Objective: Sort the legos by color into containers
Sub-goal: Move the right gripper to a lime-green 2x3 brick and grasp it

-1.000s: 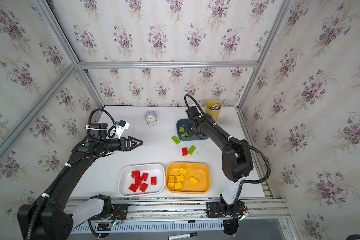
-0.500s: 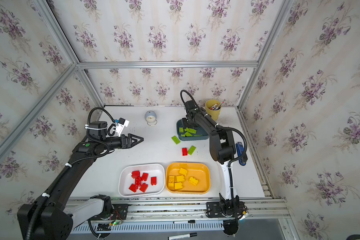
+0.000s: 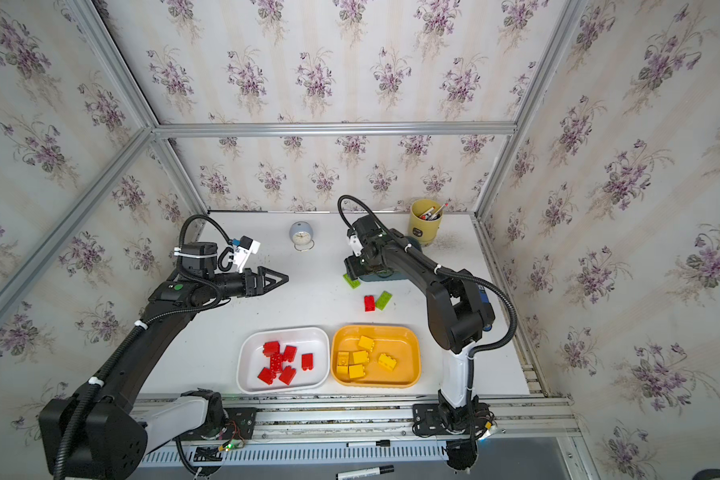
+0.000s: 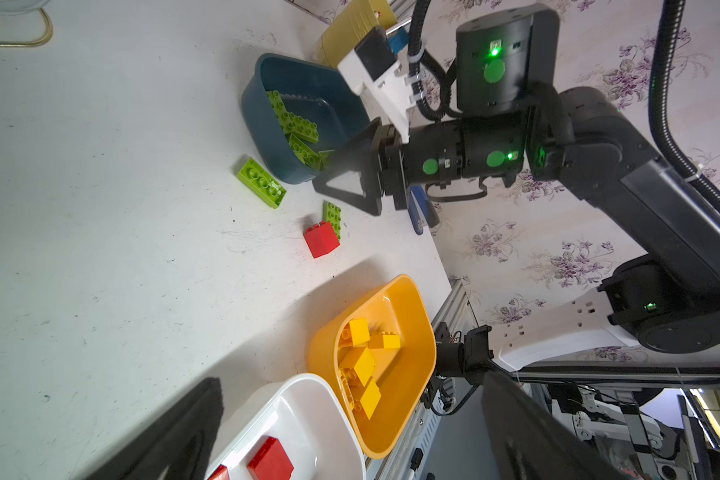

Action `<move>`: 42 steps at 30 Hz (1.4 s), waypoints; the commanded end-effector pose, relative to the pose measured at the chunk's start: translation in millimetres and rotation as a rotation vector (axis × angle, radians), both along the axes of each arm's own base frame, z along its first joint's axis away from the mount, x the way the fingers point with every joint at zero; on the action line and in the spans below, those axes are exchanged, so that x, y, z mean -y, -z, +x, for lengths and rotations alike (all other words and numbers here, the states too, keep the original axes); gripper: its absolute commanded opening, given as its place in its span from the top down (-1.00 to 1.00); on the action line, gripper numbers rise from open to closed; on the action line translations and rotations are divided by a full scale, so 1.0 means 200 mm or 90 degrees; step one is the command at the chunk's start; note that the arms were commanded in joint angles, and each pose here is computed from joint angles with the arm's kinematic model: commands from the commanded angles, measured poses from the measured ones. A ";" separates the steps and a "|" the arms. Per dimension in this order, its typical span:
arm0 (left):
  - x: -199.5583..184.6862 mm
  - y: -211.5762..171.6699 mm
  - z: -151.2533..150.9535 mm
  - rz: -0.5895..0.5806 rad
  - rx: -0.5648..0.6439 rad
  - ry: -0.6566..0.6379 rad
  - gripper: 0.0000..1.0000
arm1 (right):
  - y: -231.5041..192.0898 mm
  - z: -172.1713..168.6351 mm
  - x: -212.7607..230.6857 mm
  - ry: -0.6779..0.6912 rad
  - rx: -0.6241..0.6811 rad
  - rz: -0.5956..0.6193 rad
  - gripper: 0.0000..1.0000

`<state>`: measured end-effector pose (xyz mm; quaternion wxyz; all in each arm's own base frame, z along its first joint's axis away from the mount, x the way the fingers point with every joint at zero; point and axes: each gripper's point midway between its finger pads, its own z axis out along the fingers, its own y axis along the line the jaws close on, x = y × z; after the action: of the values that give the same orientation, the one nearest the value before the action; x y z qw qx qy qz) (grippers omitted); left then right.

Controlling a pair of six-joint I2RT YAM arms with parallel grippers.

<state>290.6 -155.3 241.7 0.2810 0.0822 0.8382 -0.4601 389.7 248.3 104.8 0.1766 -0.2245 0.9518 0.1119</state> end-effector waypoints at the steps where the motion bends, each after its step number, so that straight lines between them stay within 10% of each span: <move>1: 0.01 -0.03 0.01 -0.004 0.021 0.007 -0.99 | 0.01 -0.01 -0.08 -0.030 0.062 -0.054 -0.37; 14: 0.00 -0.01 0.00 -0.001 0.021 0.009 -0.99 | 0.19 0.21 -0.15 -0.033 0.167 -0.251 -0.41; 42: 0.00 0.03 -0.01 0.010 0.012 0.020 -0.99 | 0.40 0.13 -0.23 -0.016 0.038 -0.178 -0.10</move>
<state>288.9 -154.6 234.2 0.2804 0.0945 0.8404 -0.4541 425.3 291.5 24.7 0.1869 -0.2660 0.9446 -0.0463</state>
